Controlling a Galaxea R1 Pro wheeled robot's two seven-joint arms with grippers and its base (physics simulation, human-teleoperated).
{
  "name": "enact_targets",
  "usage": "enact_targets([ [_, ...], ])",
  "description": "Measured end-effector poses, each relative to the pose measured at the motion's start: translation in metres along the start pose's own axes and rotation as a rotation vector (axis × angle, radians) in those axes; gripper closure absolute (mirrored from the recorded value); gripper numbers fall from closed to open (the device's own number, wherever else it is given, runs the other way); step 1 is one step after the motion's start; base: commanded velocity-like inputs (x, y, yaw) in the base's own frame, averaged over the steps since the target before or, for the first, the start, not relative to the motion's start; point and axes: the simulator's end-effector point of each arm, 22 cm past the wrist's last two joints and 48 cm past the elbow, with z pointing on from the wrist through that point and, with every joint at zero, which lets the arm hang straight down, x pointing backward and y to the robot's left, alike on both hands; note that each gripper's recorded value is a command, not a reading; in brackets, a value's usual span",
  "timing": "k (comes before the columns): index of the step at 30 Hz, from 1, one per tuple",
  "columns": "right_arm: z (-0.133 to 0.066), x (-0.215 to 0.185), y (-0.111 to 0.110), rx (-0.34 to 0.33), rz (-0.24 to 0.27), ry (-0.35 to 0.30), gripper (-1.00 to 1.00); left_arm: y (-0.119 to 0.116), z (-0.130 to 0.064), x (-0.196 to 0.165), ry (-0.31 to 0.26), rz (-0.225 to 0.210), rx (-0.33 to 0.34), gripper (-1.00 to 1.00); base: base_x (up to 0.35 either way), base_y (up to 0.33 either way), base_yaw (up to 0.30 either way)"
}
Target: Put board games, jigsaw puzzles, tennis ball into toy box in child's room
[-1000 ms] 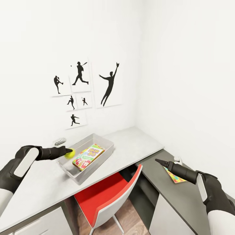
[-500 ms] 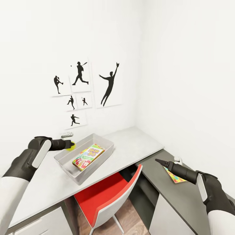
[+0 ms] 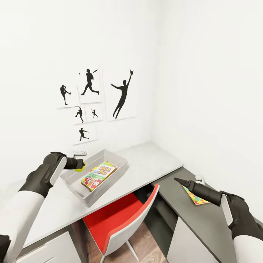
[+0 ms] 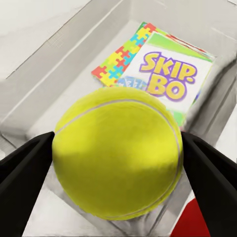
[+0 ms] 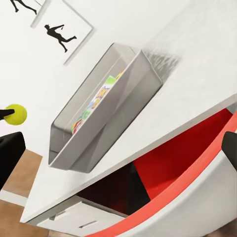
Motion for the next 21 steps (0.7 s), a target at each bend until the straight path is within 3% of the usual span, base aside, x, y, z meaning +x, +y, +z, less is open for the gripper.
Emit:
enact_targets([
  [5,0.000,0.000,-0.001,0.001,0.000,0.000,-1.00,0.011,0.003,0.014,0.056,0.038,-0.050,1.00,0.000,0.000,0.000],
  [21,0.003,0.007,-0.010,0.010,0.015,0.012,-1.00,-0.017,0.016,0.024,0.094,0.068,-0.019,1.00,0.000,0.000,0.000],
])
